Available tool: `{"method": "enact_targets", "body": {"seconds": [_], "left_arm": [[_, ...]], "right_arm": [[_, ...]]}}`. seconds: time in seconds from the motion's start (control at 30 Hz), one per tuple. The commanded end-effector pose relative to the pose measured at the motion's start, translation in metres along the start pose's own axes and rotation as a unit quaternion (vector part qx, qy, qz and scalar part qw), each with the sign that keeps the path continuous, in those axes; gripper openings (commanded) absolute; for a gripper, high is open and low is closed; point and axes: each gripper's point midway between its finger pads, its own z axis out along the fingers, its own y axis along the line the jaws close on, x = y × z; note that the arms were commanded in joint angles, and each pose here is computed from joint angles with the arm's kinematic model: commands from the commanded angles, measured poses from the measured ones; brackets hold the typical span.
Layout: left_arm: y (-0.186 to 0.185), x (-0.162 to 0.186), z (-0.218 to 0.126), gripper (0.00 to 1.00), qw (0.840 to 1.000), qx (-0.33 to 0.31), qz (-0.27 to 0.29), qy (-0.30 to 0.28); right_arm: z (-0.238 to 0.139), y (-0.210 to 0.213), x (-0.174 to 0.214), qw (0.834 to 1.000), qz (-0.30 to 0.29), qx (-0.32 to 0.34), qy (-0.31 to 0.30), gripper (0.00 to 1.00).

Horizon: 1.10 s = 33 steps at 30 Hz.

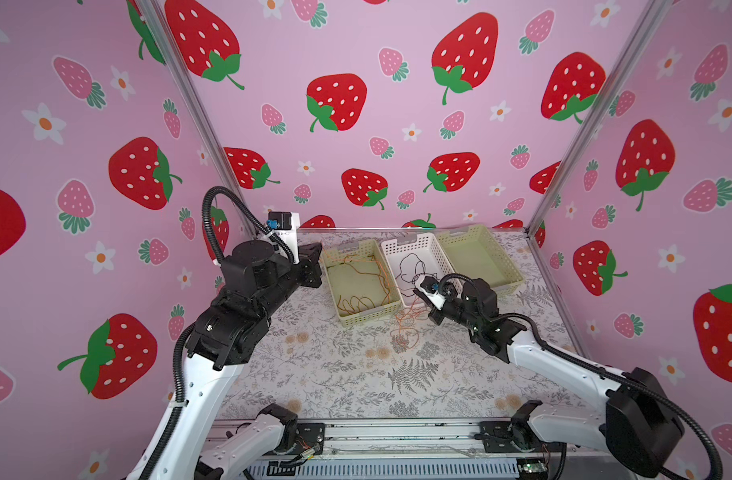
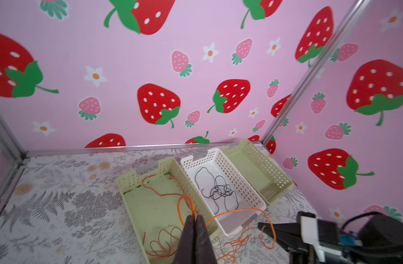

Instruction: Untangle the cables

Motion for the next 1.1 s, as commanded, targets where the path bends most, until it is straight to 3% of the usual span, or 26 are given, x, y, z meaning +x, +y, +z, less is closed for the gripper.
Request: {"method": "enact_targets", "body": {"seconds": [0.0,0.27,0.43,0.67,0.9,1.07], "left_arm": [[0.032,0.037,0.008,0.00,0.997,-0.046,-0.037,0.038],[0.068,0.109,0.017,0.00,0.986,-0.073,-0.122,0.083],[0.057,0.147,0.026,0.00,0.983,-0.020,-0.145,0.108],[0.065,0.195,0.029,0.16,0.973,-0.024,-0.192,0.127],[0.074,0.204,0.014,0.35,0.975,-0.036,-0.203,0.082],[0.048,0.190,0.012,0.42,0.986,0.037,-0.147,0.067]], "right_arm": [[-0.010,-0.008,-0.004,1.000,-0.007,0.004,0.024,0.00],[-0.021,-0.009,-0.014,0.999,0.000,-0.014,0.036,0.00],[-0.015,0.013,-0.007,0.996,0.030,-0.073,0.047,0.00],[-0.004,0.032,0.009,0.992,0.033,-0.089,0.086,0.00],[0.009,0.054,0.017,0.985,0.040,-0.123,0.113,0.00],[0.016,0.062,0.020,0.982,0.041,-0.134,0.129,0.00]]}}
